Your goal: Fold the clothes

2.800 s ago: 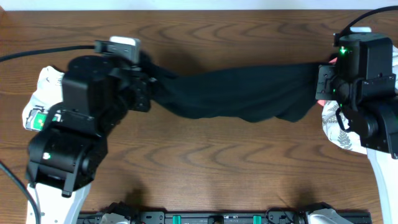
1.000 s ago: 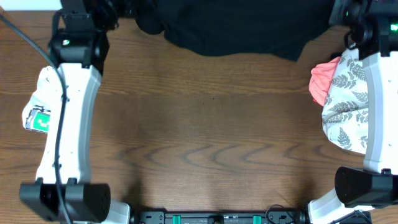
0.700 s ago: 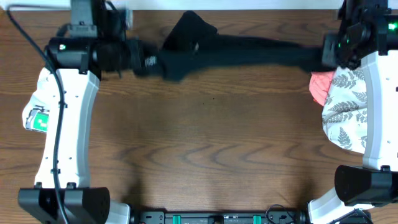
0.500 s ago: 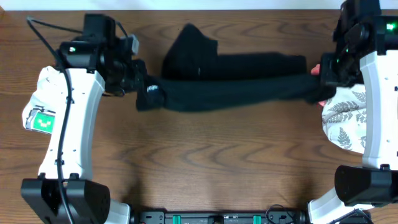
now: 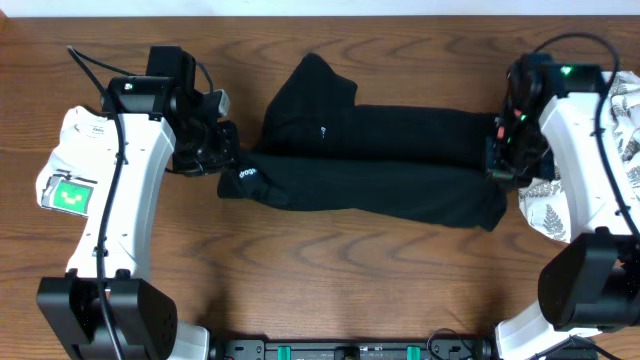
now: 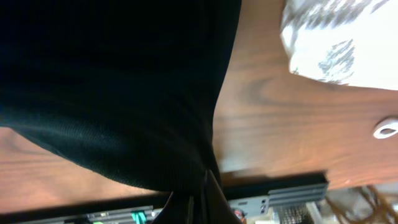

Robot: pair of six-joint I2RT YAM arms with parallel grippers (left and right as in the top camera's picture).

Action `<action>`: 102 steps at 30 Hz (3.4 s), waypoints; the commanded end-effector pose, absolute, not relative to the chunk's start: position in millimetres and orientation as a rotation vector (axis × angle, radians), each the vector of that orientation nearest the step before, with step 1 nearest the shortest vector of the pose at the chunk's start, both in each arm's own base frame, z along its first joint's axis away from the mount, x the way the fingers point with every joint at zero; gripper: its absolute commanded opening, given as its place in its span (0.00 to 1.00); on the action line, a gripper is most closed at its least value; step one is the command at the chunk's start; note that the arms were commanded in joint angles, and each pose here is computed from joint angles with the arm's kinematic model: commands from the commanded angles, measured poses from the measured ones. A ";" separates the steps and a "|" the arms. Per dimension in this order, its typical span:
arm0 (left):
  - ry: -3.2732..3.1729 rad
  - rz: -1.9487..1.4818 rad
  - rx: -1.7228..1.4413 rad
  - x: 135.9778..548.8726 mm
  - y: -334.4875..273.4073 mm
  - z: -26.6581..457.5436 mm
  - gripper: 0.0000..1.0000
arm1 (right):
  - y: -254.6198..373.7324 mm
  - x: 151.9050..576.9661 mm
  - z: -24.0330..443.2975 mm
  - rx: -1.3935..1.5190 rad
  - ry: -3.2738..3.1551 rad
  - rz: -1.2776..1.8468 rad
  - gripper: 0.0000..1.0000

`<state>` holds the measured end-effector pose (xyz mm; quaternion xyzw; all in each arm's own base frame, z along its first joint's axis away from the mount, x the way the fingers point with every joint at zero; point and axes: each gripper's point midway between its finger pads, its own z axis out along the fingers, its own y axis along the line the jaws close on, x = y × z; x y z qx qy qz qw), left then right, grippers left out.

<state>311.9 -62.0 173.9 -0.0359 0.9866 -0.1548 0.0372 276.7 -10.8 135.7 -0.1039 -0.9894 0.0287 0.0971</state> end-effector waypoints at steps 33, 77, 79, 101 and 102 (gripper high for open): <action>3.320 -0.482 -0.229 239.7 -57.6 93.4 0.06 | 54.7 206.5 80.5 -0.233 -2.667 -0.129 0.01; 2.761 -0.325 -0.274 369.2 -39.6 120.0 0.64 | -65.0 301.6 58.4 -0.611 -3.050 0.196 0.22; 2.703 -0.337 -0.258 368.3 -40.6 140.9 0.64 | -63.2 307.6 63.6 -0.614 -3.068 0.173 0.21; 2.887 -0.406 0.339 326.1 -123.0 74.2 0.06 | 46.0 294.9 40.1 -0.104 -3.100 -0.210 0.01; 2.902 -0.406 0.338 328.1 -123.5 65.8 0.06 | 44.0 291.4 34.5 -0.111 -3.095 -0.202 0.01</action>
